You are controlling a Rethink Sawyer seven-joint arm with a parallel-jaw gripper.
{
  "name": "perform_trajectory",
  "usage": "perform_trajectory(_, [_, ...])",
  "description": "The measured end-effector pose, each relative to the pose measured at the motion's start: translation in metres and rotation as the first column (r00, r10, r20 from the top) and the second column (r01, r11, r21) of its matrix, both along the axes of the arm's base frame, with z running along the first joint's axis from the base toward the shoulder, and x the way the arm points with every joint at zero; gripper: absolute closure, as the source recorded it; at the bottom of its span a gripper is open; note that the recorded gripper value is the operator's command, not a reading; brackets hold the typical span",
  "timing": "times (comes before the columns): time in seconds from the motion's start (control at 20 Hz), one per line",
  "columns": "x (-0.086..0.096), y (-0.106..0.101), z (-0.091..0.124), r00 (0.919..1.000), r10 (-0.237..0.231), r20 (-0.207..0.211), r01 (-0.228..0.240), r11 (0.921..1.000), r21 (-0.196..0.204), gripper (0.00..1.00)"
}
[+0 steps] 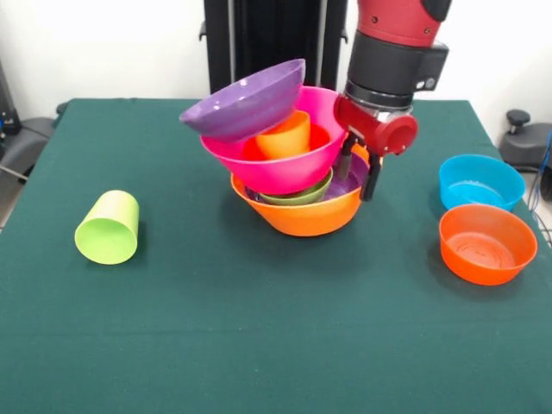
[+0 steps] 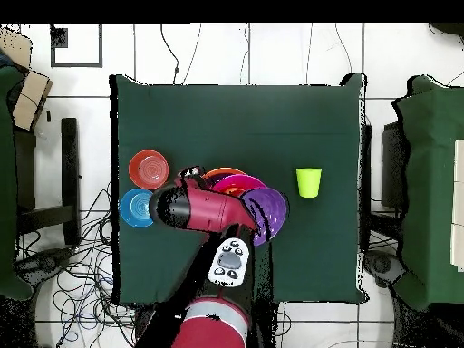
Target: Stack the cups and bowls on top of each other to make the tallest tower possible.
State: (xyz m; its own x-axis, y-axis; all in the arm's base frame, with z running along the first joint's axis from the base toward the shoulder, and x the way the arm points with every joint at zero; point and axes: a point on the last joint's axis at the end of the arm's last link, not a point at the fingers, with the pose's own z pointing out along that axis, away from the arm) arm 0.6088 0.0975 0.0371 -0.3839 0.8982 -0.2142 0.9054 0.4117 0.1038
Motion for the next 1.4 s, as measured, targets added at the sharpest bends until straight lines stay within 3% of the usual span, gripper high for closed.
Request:
perform_trajectory(0.55, [-0.026, 0.03, 0.013, 0.9989, 0.029, -0.037, -0.027, 0.9991, 0.032, 0.0])
perform_trajectory(0.95, [-0.027, 0.047, 0.026, 0.9978, 0.049, -0.045, -0.047, 0.9978, 0.047, 0.0])
perform_trajectory(1.2, [-0.021, 0.068, 0.039, 0.9882, 0.073, -0.135, -0.064, 0.9954, 0.072, 0.0])
perform_trajectory(1.4, [-0.003, 0.082, 0.058, 0.9707, 0.089, -0.223, -0.069, 0.9928, 0.098, 0.0])
